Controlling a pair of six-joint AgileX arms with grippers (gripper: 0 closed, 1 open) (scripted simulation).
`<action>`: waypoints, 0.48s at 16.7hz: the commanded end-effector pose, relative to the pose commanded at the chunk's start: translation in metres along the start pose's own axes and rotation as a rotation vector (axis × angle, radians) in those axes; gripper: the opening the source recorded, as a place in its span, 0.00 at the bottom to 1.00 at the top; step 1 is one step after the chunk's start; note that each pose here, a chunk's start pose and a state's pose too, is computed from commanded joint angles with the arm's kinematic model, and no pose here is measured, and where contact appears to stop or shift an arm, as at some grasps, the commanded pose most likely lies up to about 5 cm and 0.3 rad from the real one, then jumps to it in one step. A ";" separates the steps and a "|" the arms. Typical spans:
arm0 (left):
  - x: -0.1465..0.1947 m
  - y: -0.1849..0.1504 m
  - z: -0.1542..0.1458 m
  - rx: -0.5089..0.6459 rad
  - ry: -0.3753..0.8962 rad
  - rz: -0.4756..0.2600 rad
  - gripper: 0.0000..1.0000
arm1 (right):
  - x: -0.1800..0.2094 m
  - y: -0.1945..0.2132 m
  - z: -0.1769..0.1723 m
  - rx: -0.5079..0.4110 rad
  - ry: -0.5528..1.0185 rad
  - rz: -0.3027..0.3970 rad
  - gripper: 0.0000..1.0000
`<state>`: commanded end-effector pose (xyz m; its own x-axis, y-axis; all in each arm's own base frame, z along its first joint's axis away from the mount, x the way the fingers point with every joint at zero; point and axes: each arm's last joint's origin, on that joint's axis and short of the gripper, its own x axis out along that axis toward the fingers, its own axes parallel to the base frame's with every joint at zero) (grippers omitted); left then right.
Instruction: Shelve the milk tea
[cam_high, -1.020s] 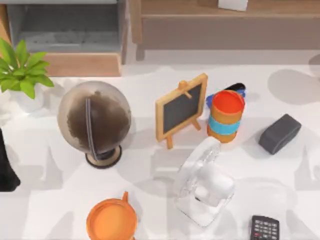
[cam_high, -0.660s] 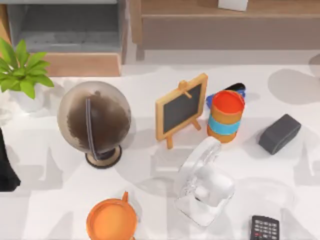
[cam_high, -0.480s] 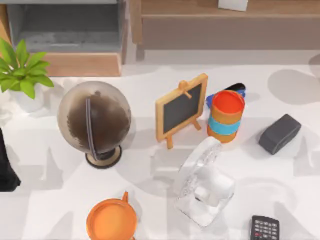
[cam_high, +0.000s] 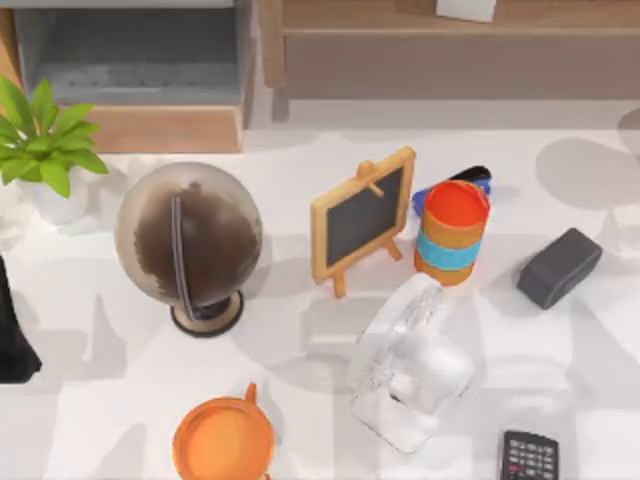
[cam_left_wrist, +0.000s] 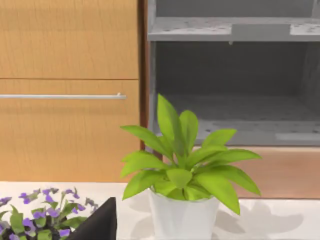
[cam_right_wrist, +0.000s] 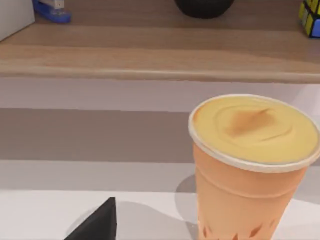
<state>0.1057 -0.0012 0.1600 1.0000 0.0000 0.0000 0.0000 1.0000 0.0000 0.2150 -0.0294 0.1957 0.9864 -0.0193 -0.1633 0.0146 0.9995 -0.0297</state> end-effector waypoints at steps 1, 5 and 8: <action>0.000 0.000 0.000 0.000 0.000 0.000 1.00 | 0.014 -0.004 -0.004 0.001 0.021 0.000 1.00; 0.000 0.000 0.000 0.000 0.000 0.000 1.00 | 0.063 -0.021 -0.030 0.010 0.097 0.002 1.00; 0.000 0.000 0.000 0.000 0.000 0.000 1.00 | 0.085 -0.029 -0.048 0.016 0.126 0.002 1.00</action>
<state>0.1057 -0.0012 0.1600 1.0000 0.0000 0.0000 0.0000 1.0000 0.0000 0.2900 -0.0618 0.1353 0.9582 -0.0190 -0.2856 0.0158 0.9998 -0.0136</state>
